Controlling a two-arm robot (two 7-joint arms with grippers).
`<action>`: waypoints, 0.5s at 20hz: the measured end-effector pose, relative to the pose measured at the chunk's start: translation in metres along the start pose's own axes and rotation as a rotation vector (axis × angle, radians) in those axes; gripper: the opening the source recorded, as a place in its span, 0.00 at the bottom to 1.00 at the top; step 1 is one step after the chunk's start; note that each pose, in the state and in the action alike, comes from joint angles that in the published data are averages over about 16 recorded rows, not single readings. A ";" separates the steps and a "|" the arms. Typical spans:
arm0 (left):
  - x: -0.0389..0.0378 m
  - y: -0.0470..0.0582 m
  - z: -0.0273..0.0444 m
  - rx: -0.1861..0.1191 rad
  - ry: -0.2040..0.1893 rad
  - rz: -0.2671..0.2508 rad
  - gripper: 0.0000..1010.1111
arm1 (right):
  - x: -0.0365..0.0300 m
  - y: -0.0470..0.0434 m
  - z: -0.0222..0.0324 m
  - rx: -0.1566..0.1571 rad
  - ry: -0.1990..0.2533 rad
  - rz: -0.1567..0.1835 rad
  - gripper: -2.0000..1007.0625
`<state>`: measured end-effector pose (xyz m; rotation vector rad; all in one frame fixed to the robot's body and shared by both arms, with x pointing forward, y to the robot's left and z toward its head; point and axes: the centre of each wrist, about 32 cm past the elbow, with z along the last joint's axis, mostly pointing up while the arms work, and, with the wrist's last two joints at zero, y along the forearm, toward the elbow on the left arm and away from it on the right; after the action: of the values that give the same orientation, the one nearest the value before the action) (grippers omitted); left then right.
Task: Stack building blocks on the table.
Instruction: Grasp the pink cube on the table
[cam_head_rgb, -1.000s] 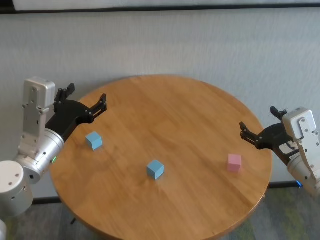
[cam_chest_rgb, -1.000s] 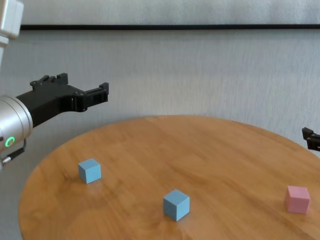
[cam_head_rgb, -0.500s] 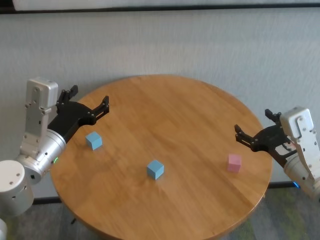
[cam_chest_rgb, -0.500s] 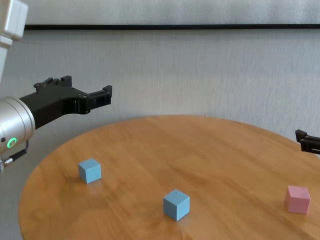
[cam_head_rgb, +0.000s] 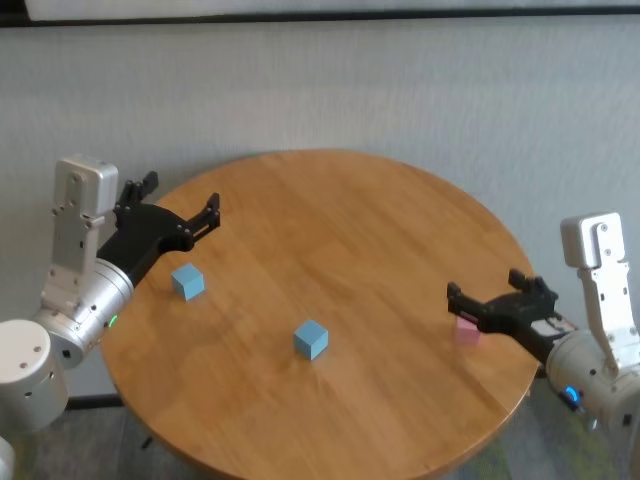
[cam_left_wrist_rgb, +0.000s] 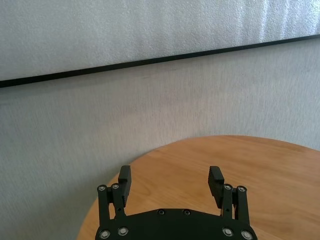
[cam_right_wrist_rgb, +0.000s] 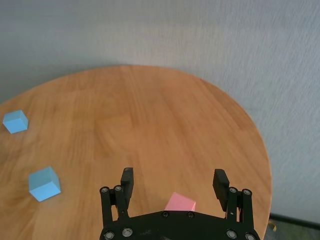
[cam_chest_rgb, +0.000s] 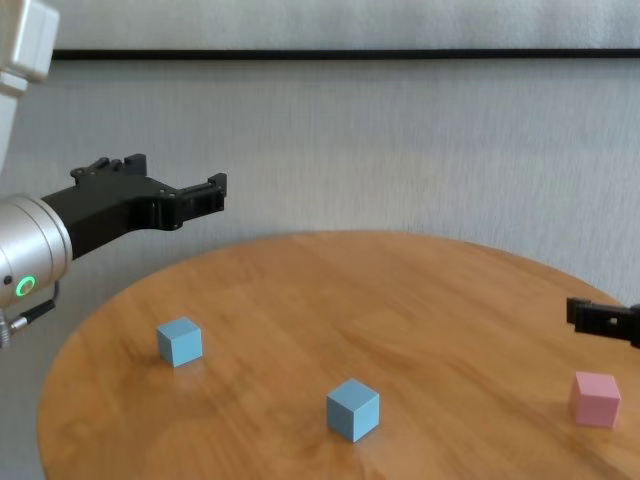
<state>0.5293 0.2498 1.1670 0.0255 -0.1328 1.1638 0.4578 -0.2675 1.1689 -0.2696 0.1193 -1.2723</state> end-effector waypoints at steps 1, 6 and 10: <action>0.0000 0.000 0.0000 0.000 0.000 0.000 0.99 | -0.0034 -0.0017 0.0014 -0.016 0.015 -0.003 1.00; 0.0000 0.000 0.0001 0.002 0.001 -0.002 0.99 | -0.0181 -0.0072 0.0053 -0.091 0.052 -0.034 1.00; 0.0000 0.000 0.0001 0.003 0.001 -0.004 0.99 | -0.0259 -0.0063 0.0031 -0.136 0.062 -0.078 1.00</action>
<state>0.5295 0.2496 1.1671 0.0278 -0.1302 1.1604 0.4451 -0.2441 1.1720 -0.3547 0.2510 -1.3524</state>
